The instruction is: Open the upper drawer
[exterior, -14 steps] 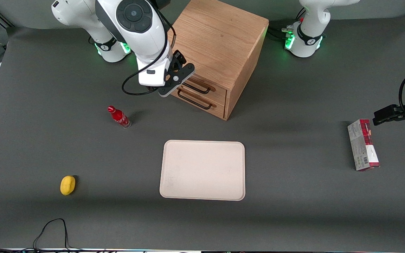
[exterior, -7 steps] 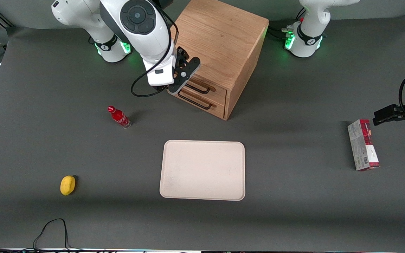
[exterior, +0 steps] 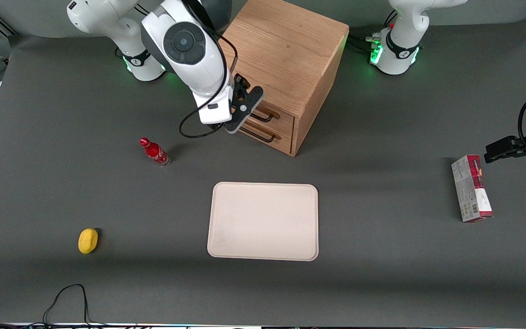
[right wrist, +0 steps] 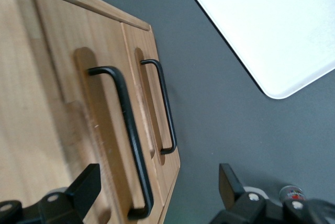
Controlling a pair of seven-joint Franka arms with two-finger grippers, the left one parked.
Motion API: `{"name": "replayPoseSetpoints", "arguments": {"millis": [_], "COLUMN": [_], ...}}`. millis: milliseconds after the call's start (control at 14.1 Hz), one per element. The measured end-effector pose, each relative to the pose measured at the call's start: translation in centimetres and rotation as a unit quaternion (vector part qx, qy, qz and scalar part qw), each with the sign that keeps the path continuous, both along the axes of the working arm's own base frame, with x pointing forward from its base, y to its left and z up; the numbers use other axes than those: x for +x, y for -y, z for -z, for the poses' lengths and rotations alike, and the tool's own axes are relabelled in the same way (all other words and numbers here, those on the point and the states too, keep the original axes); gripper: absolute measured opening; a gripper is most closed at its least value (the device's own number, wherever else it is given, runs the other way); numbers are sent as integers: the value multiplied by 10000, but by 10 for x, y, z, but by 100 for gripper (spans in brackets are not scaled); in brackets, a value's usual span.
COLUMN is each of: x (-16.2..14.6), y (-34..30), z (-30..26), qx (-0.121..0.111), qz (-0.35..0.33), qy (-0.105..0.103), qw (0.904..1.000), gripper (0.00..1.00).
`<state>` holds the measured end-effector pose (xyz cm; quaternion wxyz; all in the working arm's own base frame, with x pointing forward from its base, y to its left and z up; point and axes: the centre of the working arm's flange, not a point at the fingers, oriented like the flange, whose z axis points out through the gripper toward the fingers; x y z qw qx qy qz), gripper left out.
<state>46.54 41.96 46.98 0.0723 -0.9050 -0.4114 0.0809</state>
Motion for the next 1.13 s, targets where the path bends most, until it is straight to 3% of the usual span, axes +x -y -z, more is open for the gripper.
{"name": "replayPoseSetpoints", "arguments": {"millis": [1134], "x": [-5], "y": [1], "z": [57], "qx": [-64], "qz": [-91], "qy": [-13], "qw": [9999], "gripper": [100]}}
